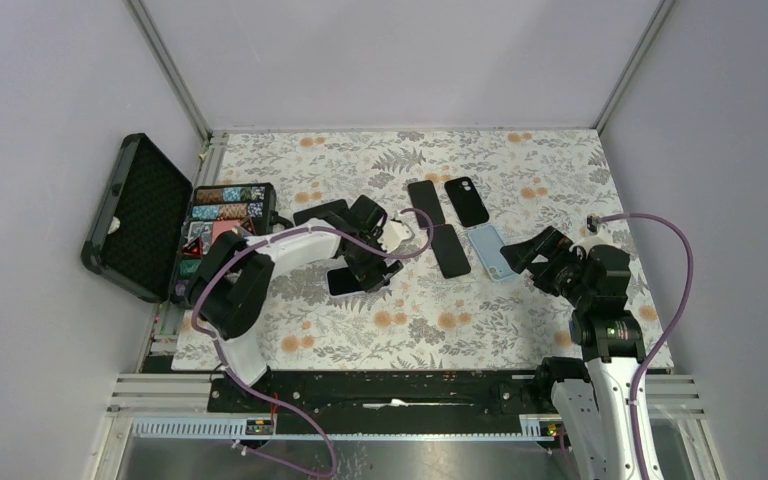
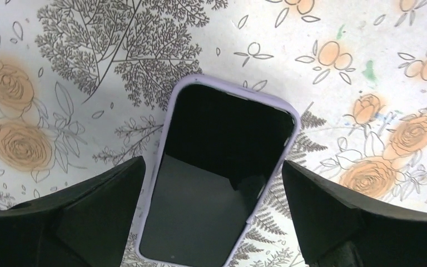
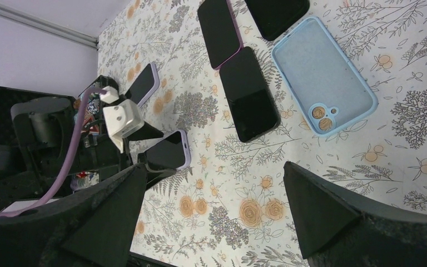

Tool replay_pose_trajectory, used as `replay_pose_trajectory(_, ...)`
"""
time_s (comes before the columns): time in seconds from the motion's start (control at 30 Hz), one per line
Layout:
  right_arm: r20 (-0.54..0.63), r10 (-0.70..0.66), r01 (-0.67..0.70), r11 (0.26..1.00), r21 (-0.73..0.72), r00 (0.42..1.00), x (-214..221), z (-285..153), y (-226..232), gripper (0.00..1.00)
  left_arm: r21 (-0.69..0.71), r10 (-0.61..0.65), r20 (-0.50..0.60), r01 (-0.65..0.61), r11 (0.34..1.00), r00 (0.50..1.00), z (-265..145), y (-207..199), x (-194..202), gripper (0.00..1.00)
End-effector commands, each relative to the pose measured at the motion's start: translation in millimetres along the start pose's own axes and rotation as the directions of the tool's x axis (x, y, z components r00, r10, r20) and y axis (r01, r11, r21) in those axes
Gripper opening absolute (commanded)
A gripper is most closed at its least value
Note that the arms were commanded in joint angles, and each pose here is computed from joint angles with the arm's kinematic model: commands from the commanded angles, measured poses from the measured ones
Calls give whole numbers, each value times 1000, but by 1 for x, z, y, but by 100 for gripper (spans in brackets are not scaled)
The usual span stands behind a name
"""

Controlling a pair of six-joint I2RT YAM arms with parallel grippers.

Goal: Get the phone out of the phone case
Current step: Pick up the phone at the center of the board.

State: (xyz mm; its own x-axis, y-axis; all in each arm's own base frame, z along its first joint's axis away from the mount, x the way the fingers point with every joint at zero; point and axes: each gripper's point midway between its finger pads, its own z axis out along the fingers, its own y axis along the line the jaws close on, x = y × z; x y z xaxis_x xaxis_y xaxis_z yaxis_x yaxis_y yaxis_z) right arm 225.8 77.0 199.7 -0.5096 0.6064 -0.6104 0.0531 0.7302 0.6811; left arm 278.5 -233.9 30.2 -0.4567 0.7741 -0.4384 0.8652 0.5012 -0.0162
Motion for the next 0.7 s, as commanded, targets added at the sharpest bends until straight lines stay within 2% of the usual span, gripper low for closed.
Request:
replay_pose_trajectory(0.0, 27, -36, 37, 999, -31, 999, -7, -2, 7, 100, 42, 45, -47, -43, 998, 998, 9, 1, -4, 99)
replay_pose_trajectory(0.3, 35, -38, 39, 999, -28, 999, -9, -4, 8, 100, -10, 50, -128, -52, 999, 990, 21, 9, 5, 98)
replay_pose_trajectory(0.5, 36, -38, 39, 999, -25, 999, -11, -3, 8, 100, -57, -20, -168, 11, 998, 986, 28, 14, 8, 76)
replay_pose_trajectory(0.67, 37, -29, 29, 1000, 0, 999, -9, -1, 2, 100, -62, -109, -102, 103, 993, 989, 23, 8, -7, 68)
